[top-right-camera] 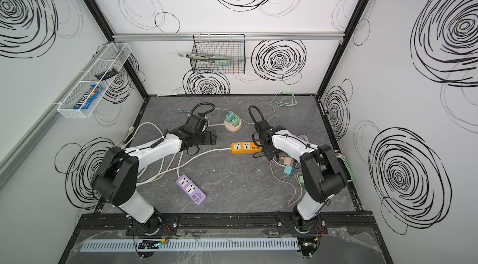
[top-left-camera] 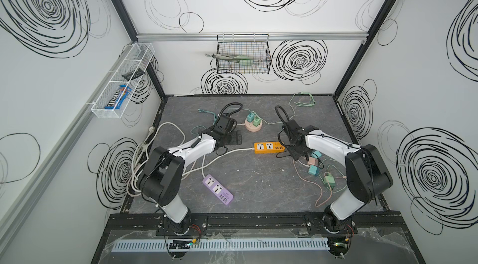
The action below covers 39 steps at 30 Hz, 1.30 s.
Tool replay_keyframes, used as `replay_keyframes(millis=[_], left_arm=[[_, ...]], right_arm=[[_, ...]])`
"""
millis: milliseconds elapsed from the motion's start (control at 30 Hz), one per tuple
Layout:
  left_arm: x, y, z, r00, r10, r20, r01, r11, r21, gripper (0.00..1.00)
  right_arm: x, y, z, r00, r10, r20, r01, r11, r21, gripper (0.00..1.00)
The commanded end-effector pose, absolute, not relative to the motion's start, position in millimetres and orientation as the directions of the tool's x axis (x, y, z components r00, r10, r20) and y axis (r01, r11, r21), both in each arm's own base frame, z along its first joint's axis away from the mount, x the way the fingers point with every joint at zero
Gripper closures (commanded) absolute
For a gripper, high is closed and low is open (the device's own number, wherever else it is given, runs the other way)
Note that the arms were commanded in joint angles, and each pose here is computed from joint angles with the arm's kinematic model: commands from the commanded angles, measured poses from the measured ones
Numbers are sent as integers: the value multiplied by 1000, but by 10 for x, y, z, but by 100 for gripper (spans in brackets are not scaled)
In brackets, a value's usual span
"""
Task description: Insert the plug
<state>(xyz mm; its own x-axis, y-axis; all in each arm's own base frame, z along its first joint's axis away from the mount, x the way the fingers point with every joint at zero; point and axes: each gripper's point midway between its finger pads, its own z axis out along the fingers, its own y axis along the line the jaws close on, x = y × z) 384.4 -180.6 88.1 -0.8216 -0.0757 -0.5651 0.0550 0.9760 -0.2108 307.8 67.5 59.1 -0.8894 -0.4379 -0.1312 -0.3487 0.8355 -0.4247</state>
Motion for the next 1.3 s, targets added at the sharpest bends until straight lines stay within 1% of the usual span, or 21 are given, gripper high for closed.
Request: replay_keyframes(millis=[0,33,100,133,167,267,333,367,400,467,567,667,767,900,1067,1167,1267], left_arm=[[3872,-1820,871,-814,-79,-576,62,973,-221,4],[3871,-1824,872,-815,-78,-575,64,973,-223,4],[3870,-1830,875,-815,-78,-575,65,972,-224,4],[3870,-1834,881,-814,-78,-575,66,972,-225,4],[3874,-1832,886,-814,-79,-576,66,972,-226,4],[3871,-1830,876,-815,-78,-574,65,972,-224,4],[3866,-1824,863,-817,-77,-571,63,973,-222,4],[3864,-1826,858,-818,-77,-570,64,973,-223,4],[3862,-1828,849,-819,-76,-568,64,973,-223,4],[3863,-1842,846,-820,-76,-567,66,972,-227,4],[3867,-1847,847,-820,-76,-567,67,972,-227,4],[3865,-1851,855,-820,-76,-568,68,971,-228,4],[3858,-1859,857,-820,-71,-568,73,971,-227,4],[3849,-1872,859,-821,-65,-567,77,972,-224,4],[3840,-1878,876,-820,-58,-570,83,972,-218,4],[3847,-1880,897,-817,-58,-574,85,972,-220,4],[3845,-1892,937,-813,-64,-579,88,969,-230,4]], right_arm=[[3074,517,561,-875,-474,-92,-365,775,-516,31],[3098,499,532,-881,-465,-90,-351,768,-535,31],[3191,478,505,-885,-451,-114,-313,759,-572,35],[3249,473,500,-883,-449,-141,-291,756,-586,40],[3317,479,516,-876,-448,-178,-265,756,-598,50],[3470,467,676,-856,-434,-280,-178,757,-629,73],[3558,463,914,-830,-434,-352,-119,753,-647,83],[3591,460,1046,-812,-438,-385,-95,751,-653,87],[3618,456,1202,-791,-438,-428,-65,755,-653,90],[3671,464,1574,-725,-444,-526,-14,773,-635,100],[3690,417,2162,-605,-435,-667,97,791,-604,100],[3688,373,2713,-478,-422,-770,173,815,-553,100],[3690,327,3153,-391,-388,-835,225,839,-495,100],[3712,346,3556,-305,-363,-881,237,867,-439,100],[3684,540,3883,-187,-338,-922,162,915,-369,100],[3600,784,3997,-104,-315,-943,35,947,-320,100],[3496,1043,4024,-61,-283,-957,-110,955,-275,100]])
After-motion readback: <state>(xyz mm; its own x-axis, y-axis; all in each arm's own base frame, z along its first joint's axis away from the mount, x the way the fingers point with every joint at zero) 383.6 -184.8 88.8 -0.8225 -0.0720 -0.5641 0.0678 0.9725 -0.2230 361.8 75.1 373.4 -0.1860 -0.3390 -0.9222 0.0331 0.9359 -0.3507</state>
